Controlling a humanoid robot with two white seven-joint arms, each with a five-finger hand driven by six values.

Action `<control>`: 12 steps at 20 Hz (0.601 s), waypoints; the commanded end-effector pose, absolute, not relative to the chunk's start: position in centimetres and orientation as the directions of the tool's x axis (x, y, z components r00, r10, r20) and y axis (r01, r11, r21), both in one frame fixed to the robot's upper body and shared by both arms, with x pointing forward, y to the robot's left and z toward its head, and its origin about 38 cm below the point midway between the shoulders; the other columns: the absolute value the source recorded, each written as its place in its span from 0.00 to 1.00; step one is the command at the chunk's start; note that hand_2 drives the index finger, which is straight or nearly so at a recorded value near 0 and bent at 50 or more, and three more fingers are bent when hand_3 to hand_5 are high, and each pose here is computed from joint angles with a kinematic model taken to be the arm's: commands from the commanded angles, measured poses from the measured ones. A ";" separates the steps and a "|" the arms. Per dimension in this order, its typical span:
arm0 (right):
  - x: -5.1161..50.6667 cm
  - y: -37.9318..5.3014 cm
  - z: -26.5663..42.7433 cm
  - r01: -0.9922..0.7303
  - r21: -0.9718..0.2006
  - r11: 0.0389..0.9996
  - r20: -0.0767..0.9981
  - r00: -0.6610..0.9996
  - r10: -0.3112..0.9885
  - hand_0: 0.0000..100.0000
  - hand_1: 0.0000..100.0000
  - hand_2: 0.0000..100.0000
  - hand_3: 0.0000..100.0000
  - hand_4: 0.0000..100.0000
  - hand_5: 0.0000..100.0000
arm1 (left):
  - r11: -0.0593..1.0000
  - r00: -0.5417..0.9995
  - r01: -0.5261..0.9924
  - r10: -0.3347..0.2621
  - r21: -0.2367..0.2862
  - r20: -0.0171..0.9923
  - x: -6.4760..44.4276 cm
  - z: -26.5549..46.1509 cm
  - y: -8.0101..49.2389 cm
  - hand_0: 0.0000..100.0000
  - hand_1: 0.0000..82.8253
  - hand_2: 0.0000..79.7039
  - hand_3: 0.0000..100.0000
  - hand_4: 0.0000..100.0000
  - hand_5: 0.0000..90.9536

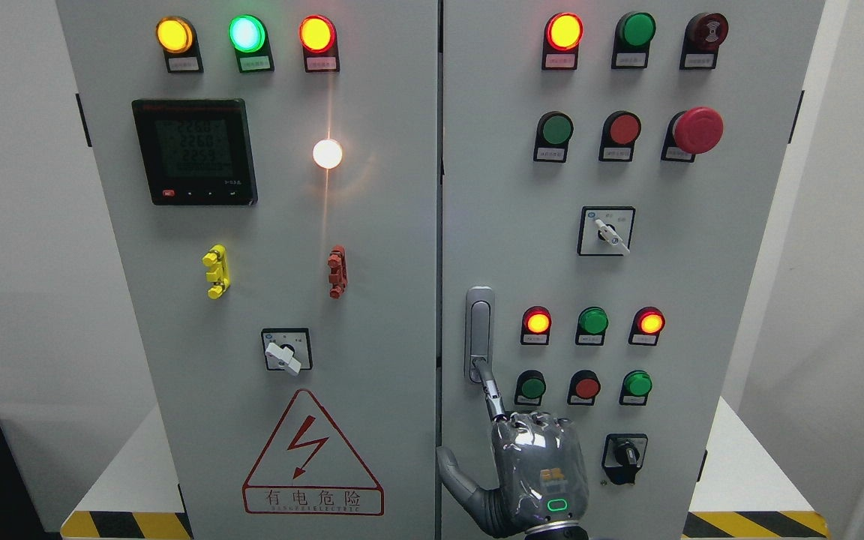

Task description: Release door handle

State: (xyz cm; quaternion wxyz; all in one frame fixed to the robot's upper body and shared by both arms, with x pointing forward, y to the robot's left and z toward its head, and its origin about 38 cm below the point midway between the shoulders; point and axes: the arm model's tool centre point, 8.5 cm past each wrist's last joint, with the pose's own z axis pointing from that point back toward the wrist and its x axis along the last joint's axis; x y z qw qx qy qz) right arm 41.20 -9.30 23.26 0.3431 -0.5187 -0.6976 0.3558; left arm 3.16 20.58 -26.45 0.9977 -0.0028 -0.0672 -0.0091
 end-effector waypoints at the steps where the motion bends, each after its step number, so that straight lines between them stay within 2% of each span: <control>1: 41.5 -9.2 22.4 0.457 -0.866 0.201 0.108 -0.223 0.969 0.27 0.20 0.11 1.00 1.00 1.00 | 1.000 0.993 0.017 -0.016 -0.004 0.118 2.1 -26.5 20.6 0.12 0.67 0.00 0.00 0.00 0.00; 12: 41.4 -9.1 22.2 0.454 -0.868 0.202 0.107 -0.225 0.968 0.27 0.20 0.11 1.00 1.00 1.00 | 1.000 0.993 0.017 -0.016 -0.004 0.118 2.1 -26.5 20.6 0.12 0.67 0.00 0.00 0.00 0.00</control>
